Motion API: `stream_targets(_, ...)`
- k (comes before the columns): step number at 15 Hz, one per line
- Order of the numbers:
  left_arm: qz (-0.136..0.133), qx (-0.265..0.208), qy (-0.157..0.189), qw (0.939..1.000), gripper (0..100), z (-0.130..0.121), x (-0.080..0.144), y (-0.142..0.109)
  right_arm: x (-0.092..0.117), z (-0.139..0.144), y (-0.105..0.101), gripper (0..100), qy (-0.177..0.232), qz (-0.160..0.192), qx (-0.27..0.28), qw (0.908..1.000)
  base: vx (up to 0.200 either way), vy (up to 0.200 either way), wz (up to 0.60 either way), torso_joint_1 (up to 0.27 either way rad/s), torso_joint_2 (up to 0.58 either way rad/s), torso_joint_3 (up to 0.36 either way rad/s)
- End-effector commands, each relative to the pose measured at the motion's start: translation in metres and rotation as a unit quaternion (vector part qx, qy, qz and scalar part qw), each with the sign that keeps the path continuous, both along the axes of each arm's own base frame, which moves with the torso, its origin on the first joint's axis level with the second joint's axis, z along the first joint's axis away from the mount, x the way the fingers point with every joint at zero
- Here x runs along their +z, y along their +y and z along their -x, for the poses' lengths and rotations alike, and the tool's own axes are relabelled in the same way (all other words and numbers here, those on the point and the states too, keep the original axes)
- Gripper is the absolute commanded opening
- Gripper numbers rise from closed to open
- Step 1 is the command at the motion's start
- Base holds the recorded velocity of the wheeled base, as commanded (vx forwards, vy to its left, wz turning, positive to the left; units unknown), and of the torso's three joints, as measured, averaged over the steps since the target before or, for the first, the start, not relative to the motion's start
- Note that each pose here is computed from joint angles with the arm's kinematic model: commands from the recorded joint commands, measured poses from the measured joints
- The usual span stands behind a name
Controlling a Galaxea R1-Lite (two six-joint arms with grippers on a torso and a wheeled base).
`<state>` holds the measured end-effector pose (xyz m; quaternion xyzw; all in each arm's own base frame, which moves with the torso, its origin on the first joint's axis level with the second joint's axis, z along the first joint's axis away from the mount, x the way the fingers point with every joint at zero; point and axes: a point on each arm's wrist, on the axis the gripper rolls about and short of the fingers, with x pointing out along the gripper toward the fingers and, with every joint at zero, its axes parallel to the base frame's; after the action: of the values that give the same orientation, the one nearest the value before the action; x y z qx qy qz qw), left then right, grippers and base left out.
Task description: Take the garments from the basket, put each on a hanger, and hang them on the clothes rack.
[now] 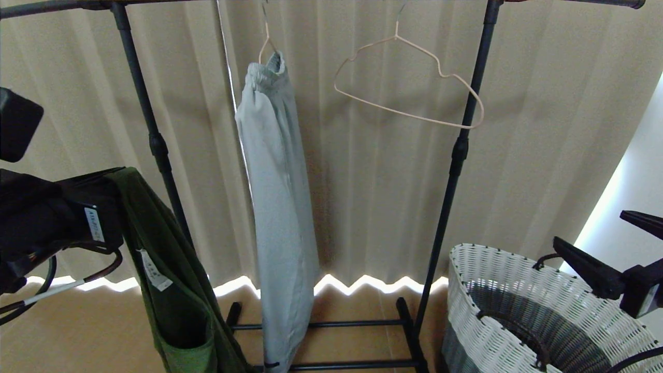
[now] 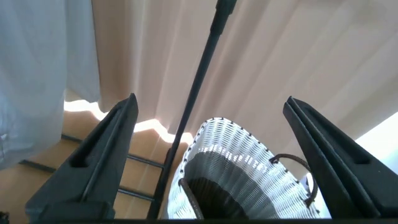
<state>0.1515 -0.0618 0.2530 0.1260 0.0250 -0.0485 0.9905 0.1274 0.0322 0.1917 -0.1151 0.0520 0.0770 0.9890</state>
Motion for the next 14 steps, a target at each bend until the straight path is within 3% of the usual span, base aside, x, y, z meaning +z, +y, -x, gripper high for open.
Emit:
stream_targets(1, 0.004, 0.001, -0.008, 1.0, 0, 0.006, 0.002, 0.003, -0.017, 0.006, -0.002, 100, 0.007, 0.0, 0.0, 1.0, 0.0, 0.0, 0.0, 0.0, 0.0, 0.0)
stream_targets(3, 0.001, 0.002, -0.003, 1.0, 0, 0.007, -0.002, 0.004, -0.014, 0.005, -0.001, 100, -0.004, -0.004, 0.0, 1.0, 0.0, 0.0, 0.0, 0.013, -0.04, -0.018)
stream_targets(7, -0.001, 0.002, 0.002, 1.0, 0, 0.008, -0.006, 0.004, -0.012, 0.008, -0.002, 100, -0.01, -0.006, 0.0, 0.9999, 0.0, 0.0, 0.0, 0.088, -0.26, -0.25)
stream_targets(14, -0.011, 0.035, 0.024, 0.9991, 0, 0.003, -0.013, 0.012, -0.015, 0.007, -0.002, 100, -0.002, -0.004, 0.001, 1.0, 0.0, 0.0, 0.0, 0.177, -0.5, -0.287)
